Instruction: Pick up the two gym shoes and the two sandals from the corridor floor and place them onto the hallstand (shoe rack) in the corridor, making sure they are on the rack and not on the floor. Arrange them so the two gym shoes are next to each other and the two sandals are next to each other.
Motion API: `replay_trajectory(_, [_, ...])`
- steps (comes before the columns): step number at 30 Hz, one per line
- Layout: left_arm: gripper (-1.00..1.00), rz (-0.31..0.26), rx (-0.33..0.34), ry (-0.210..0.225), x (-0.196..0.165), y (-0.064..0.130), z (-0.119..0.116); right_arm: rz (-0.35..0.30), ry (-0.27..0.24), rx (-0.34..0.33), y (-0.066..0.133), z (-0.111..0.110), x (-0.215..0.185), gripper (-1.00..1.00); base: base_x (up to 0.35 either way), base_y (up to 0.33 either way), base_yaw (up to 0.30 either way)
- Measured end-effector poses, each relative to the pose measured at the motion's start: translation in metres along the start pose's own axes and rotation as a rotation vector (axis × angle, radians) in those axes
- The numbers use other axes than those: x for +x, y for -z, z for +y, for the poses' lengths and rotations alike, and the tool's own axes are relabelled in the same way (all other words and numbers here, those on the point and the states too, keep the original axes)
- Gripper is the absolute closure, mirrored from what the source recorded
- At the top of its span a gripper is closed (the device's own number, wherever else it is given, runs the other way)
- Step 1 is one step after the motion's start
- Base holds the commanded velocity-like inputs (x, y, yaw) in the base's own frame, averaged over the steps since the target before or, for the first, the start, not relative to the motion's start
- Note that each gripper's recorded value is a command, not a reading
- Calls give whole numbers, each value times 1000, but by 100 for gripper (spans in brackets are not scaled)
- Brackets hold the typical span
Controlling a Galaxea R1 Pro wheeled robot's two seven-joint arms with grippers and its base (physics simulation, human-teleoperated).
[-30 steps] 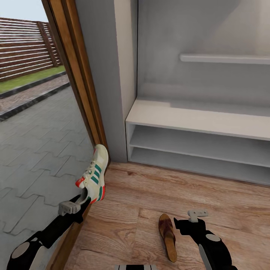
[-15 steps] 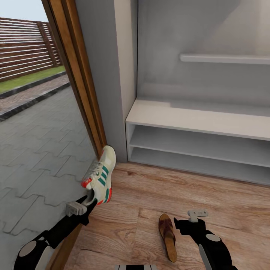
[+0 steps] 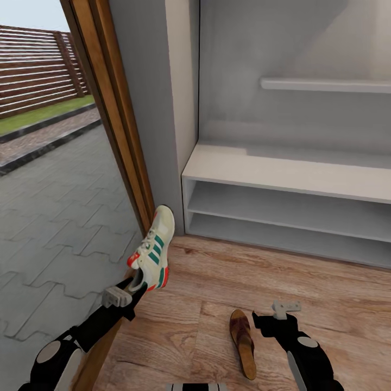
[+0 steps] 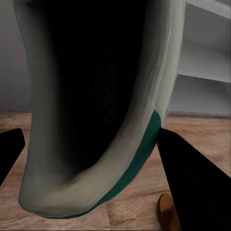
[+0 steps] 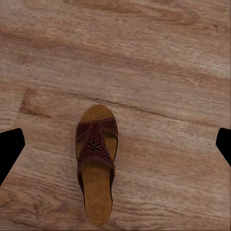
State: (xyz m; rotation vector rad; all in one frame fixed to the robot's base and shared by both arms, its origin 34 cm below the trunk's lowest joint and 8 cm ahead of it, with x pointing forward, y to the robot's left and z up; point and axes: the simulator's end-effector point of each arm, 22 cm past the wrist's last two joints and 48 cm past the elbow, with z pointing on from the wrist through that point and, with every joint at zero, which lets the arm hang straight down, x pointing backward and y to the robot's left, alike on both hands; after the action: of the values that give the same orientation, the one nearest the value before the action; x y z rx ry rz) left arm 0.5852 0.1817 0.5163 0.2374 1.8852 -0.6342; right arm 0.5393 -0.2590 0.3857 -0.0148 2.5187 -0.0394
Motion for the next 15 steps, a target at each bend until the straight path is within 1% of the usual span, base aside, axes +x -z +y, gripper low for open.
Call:
replay_trajectory(4, [100, 9, -18, 10, 7, 8, 5, 11, 5, -6, 4, 3, 2, -100, 0, 0, 0])
replay_trajectory(15, [100, 11, -20, 13, 8, 9, 6, 20, 7, -6, 12, 4, -5, -100, 0, 0, 0])
